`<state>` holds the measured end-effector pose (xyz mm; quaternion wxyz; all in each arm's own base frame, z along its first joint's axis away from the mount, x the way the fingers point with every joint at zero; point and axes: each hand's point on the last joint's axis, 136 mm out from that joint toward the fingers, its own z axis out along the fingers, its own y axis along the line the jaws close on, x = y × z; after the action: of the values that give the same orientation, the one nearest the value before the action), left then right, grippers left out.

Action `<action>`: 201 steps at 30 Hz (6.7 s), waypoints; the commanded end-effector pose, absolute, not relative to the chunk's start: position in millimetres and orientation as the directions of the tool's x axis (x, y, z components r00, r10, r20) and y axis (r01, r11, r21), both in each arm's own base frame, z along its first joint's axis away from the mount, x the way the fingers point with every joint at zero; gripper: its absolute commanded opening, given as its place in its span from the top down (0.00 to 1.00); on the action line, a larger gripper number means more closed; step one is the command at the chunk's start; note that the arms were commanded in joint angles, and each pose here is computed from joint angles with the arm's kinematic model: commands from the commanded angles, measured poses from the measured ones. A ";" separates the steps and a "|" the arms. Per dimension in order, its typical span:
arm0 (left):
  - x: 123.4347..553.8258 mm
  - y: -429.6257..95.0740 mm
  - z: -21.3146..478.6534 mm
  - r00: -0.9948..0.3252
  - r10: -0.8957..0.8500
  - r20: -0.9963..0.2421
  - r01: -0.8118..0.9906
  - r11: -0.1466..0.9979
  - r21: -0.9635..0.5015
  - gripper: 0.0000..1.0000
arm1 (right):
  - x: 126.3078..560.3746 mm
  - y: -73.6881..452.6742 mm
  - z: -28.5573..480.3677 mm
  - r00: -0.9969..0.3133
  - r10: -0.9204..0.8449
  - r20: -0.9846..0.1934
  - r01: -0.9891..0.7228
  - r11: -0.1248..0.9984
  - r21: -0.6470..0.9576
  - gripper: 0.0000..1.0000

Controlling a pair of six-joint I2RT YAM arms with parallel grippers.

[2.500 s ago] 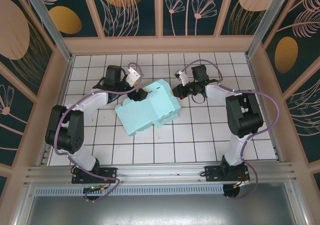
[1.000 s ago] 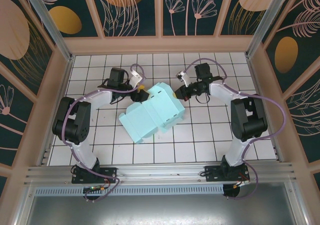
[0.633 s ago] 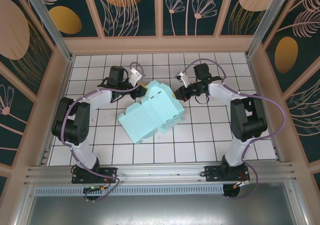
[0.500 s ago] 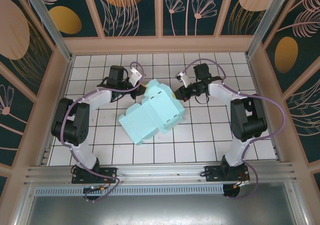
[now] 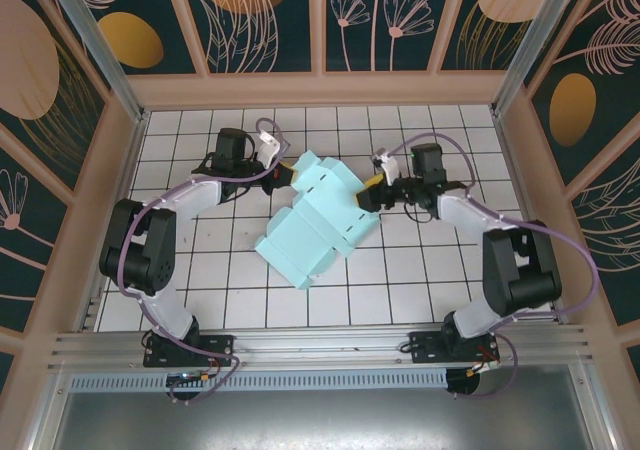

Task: Fold the paper box

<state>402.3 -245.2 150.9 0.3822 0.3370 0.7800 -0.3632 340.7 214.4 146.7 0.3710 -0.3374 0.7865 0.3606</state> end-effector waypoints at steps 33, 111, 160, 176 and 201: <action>426.6 -224.3 206.9 -0.395 0.085 -0.915 0.764 0.583 -0.276 0.53 | 376.6 206.6 144.7 -0.448 -0.325 -0.833 -0.791 0.579 0.199 1.00; 401.7 -305.9 238.9 -0.380 0.105 -0.919 0.832 0.473 -0.289 0.18 | 369.8 221.2 184.4 -0.451 -0.240 -0.859 -0.740 0.638 0.210 1.00; 380.7 -308.0 162.1 -0.540 0.159 -0.826 0.775 0.477 -0.415 0.18 | 373.1 211.7 180.0 -0.555 -0.199 -0.808 -0.692 0.650 0.315 1.00; 404.3 -252.7 183.2 -0.529 -0.029 -0.848 0.675 0.591 -0.442 0.17 | 384.4 217.8 117.5 -0.672 -0.269 -0.690 -0.609 0.731 0.308 1.00; 398.1 -250.1 157.6 -0.564 0.030 -0.825 0.666 0.606 -0.434 0.16 | 421.9 201.8 89.5 -0.808 -0.037 -0.588 -0.437 0.708 0.556 0.68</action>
<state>401.8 -248.4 167.7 0.4226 0.2096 0.7920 -0.3875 418.0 200.4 87.9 0.2759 -0.1352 0.8845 0.3511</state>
